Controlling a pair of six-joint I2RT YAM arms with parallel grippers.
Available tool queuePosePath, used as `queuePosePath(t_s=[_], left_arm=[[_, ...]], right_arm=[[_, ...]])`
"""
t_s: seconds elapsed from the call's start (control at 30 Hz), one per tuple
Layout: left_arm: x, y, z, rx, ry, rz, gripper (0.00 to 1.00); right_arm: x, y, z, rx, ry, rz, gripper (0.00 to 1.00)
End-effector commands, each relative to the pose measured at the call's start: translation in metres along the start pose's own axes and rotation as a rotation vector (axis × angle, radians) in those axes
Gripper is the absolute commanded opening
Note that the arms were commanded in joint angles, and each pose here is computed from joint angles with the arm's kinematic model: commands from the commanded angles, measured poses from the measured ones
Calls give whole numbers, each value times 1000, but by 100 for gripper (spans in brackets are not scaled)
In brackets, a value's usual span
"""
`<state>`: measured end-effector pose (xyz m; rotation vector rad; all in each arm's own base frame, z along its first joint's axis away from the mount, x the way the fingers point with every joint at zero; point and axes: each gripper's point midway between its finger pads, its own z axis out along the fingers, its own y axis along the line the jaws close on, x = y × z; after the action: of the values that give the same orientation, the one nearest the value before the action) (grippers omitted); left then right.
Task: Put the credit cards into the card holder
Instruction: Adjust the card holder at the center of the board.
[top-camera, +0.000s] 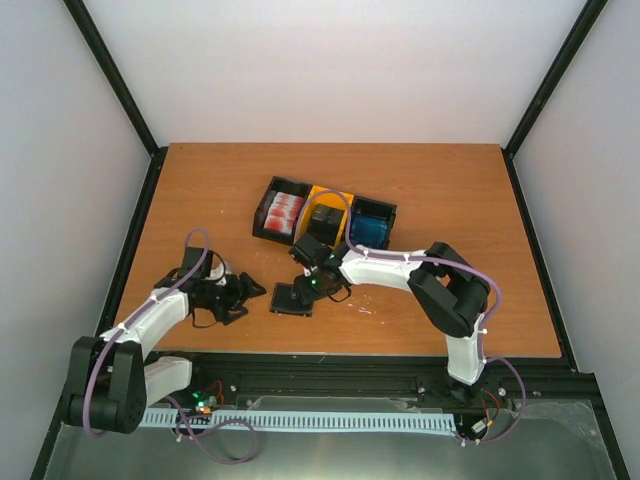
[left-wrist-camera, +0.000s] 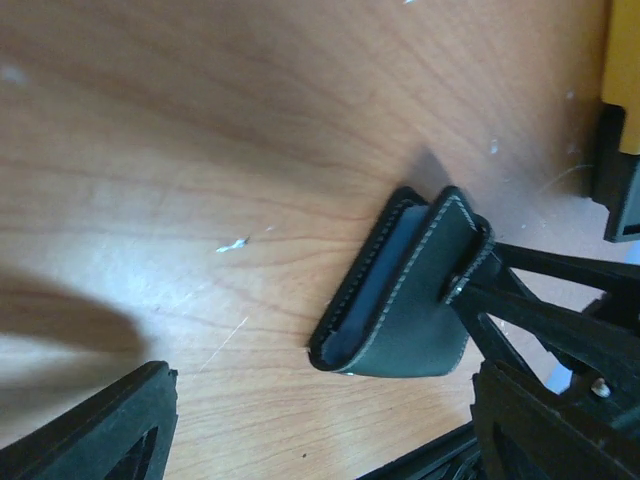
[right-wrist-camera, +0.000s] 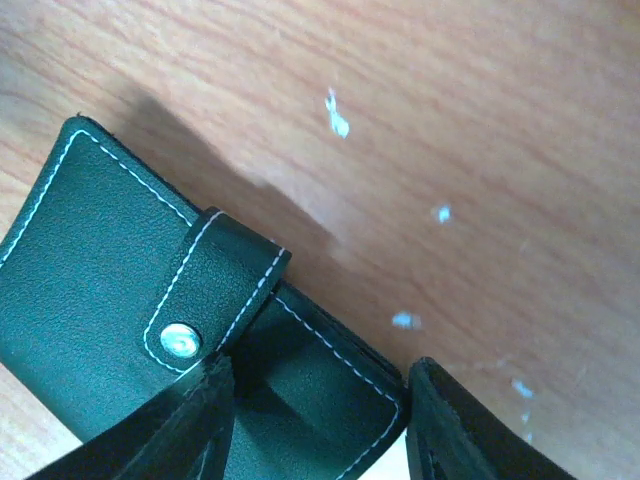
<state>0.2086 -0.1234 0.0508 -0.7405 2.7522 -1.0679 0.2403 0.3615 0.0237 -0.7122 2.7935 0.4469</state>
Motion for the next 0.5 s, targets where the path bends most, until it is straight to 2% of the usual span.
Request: queuePosePath(t_s=[0.0,0.13,0.27,0.47], left_arm=[[6,0,6,23,10,-52,82],[23,-2,14,56,45,-54,80],[39,1,23,44,84,-89,73],[49,8,25,-35,96,-129,63]], right_arm=[[47,-2,4,-14,140,91,46],[64,2,2,2,180,124,43],[51,8,-12,-26,121,149,43],[11,4,-30,57,-2,76,57]])
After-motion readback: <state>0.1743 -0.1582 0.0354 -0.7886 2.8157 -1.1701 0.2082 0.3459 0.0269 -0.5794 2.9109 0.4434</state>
